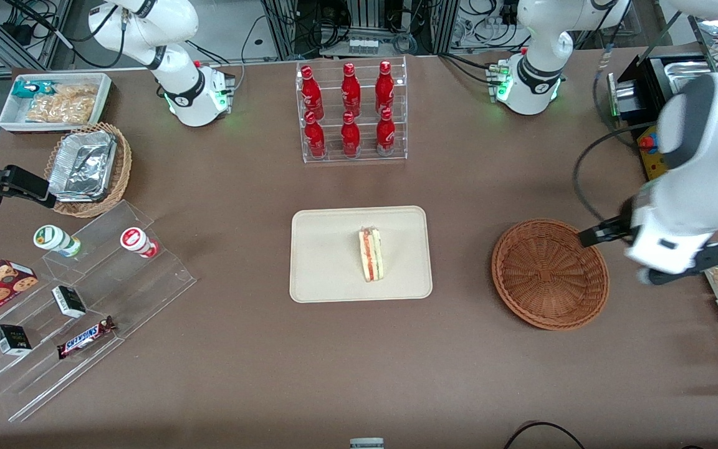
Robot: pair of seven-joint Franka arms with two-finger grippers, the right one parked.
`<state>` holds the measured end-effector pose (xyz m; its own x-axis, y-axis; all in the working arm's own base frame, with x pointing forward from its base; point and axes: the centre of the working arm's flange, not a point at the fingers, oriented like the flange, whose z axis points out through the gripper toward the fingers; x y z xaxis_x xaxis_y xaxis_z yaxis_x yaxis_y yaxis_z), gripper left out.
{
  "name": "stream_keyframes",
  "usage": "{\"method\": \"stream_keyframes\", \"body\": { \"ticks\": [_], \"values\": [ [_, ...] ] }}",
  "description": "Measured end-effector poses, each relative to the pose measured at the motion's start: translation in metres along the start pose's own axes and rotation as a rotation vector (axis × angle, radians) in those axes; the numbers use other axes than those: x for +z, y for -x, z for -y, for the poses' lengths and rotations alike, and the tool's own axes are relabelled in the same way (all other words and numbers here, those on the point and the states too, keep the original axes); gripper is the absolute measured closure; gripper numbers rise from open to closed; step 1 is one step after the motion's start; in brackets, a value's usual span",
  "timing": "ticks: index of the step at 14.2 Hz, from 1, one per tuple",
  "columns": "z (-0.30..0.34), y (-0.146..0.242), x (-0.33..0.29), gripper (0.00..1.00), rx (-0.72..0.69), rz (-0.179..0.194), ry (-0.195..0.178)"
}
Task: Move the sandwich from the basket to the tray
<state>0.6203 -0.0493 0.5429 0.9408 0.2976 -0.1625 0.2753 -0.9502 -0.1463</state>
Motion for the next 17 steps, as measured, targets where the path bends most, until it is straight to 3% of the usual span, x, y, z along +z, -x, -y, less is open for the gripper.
{"method": "stream_keyframes", "body": {
  "ticks": [8,11,13,15,17],
  "values": [
    [0.072,0.032,-0.042,0.00,0.154,0.016,0.023],
    [0.060,0.051,-0.053,0.00,0.188,0.002,0.065],
    [0.045,0.065,-0.054,0.00,0.216,-0.030,0.095],
    [0.026,0.079,-0.053,0.00,0.248,-0.065,0.094],
    [0.020,0.088,-0.053,0.00,0.262,-0.070,0.090]
  ]
}}
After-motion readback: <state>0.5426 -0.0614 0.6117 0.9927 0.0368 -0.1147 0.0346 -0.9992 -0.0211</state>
